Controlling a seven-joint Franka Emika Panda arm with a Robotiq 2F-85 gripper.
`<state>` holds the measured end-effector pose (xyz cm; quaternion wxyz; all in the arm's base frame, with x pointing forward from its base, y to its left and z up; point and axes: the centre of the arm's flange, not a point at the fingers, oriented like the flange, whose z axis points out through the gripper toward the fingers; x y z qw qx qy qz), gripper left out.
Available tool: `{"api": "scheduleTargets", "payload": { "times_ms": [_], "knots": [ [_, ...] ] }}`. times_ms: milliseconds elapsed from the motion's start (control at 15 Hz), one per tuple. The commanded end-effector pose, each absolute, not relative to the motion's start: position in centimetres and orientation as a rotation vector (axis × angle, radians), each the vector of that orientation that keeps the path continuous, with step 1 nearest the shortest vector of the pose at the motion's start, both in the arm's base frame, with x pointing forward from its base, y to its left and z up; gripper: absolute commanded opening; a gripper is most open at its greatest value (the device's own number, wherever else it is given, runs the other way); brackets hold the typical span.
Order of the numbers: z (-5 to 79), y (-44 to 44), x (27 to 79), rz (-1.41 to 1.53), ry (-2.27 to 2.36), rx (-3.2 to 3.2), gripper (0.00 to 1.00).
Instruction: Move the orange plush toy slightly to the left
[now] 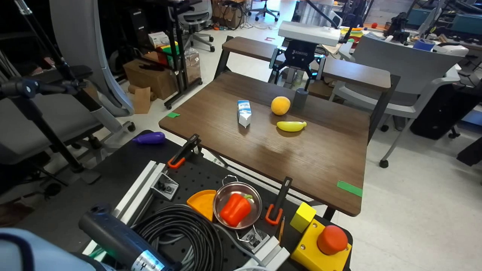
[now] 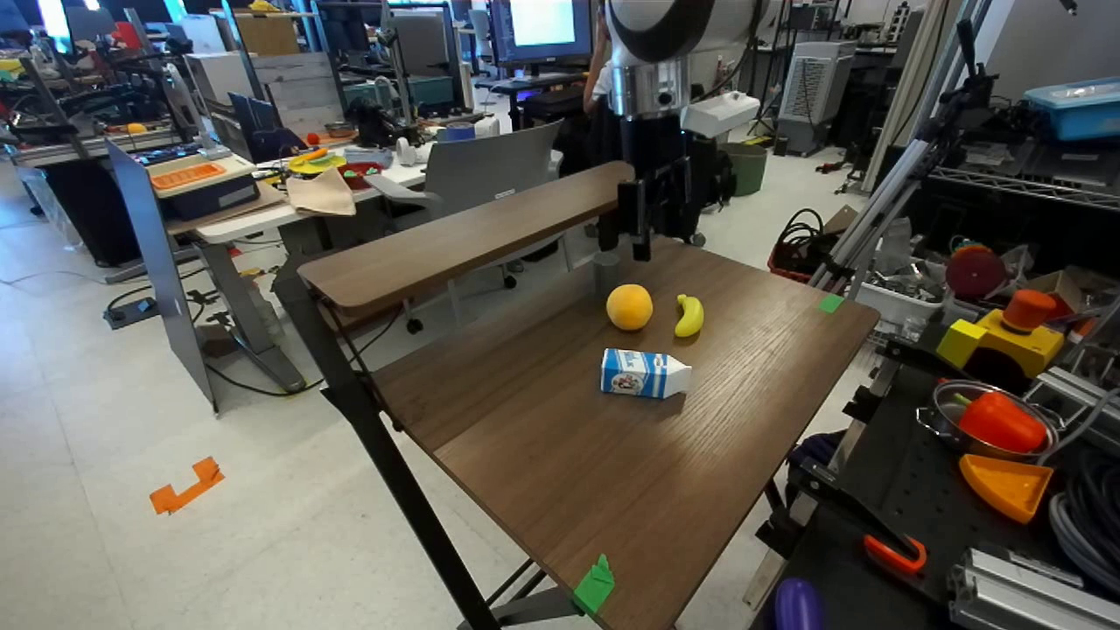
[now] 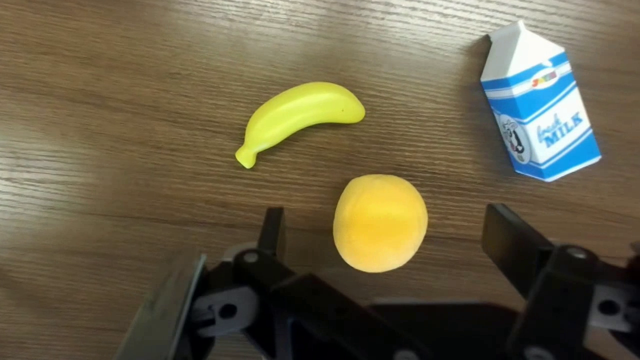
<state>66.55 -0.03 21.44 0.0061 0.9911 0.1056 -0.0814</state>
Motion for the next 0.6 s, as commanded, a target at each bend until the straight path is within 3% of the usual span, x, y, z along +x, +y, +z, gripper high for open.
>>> {"api": "scheduleTargets", "payload": {
  "times_ms": [0,533],
  "knots": [
    [18.7,1.0,67.9,-0.216,0.318,3.104,1.0],
    [14.4,2.9,69.5,-0.235,0.331,3.055,1.0]
  ]
}}
